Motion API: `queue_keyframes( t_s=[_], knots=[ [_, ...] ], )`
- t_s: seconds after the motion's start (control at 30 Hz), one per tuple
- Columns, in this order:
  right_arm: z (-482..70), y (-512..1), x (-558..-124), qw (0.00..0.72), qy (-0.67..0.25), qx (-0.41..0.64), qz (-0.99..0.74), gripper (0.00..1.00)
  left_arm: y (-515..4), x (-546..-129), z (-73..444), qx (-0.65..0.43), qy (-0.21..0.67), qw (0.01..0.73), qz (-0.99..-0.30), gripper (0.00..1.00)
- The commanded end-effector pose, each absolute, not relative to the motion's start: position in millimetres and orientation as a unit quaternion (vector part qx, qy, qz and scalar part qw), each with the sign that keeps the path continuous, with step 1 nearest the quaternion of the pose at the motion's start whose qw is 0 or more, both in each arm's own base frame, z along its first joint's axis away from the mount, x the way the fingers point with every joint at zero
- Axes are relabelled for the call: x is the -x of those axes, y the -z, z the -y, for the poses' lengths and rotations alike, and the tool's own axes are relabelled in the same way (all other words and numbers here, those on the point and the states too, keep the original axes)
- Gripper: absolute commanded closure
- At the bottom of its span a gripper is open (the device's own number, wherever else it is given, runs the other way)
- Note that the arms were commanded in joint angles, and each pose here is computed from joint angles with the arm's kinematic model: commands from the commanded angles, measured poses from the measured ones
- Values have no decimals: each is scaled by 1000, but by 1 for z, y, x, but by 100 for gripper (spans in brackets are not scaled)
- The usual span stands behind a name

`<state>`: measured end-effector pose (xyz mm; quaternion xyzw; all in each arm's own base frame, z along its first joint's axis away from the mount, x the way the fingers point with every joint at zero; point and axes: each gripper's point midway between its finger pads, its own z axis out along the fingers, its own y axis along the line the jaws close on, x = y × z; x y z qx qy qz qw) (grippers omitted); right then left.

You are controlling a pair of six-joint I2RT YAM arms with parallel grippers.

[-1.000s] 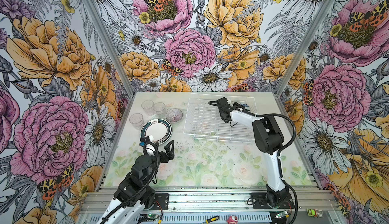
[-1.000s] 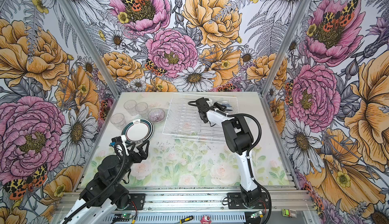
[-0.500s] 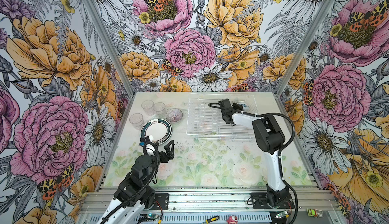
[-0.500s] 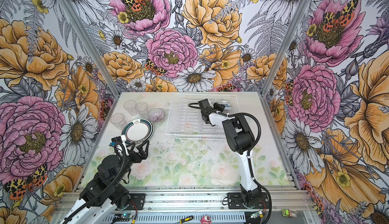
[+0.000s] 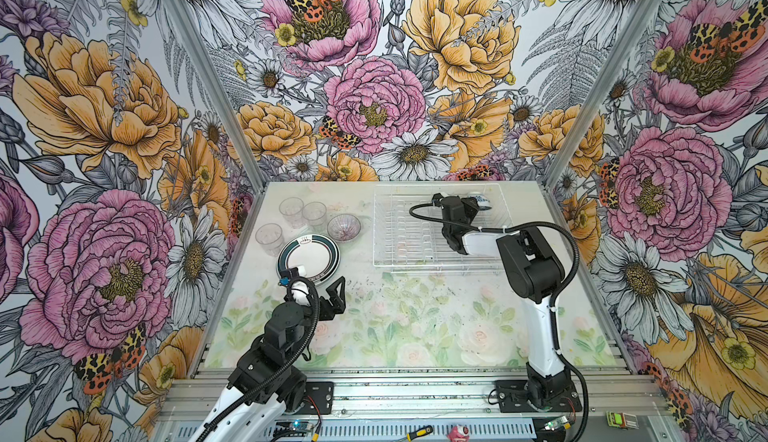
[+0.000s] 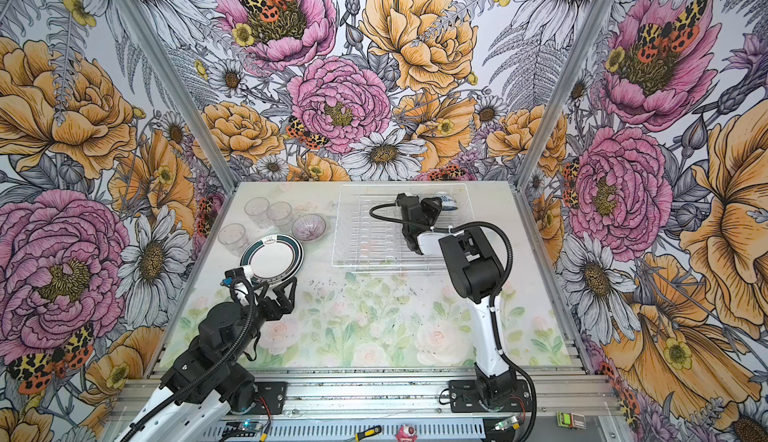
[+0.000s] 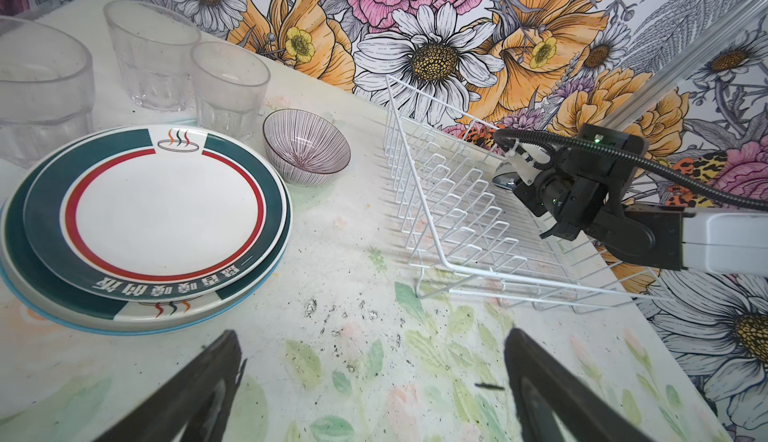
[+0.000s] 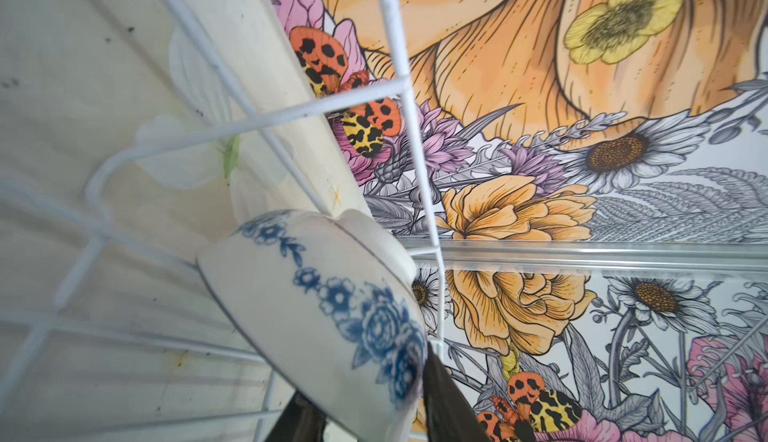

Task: Unload the mixed dishes from the dish rack

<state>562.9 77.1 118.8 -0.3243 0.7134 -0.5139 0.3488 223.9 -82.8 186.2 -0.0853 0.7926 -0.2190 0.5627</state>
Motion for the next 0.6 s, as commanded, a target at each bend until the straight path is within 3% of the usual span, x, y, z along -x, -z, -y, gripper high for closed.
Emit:
queue_keyframes(
  t_s=[0.0, 0.33, 0.57],
  knots=[
    [-75, -129, -575, 393, 515, 304, -698, 62, -208, -227, 79, 101, 225, 580, -776, 1],
    [-72, -118, -572, 393, 460, 317, -730, 66, -209, -233, 84, 106, 232, 574, -778, 1],
    [-68, -125, -571, 398, 437, 322, -739, 61, -207, -237, 89, 101, 233, 566, -785, 1]
  ],
)
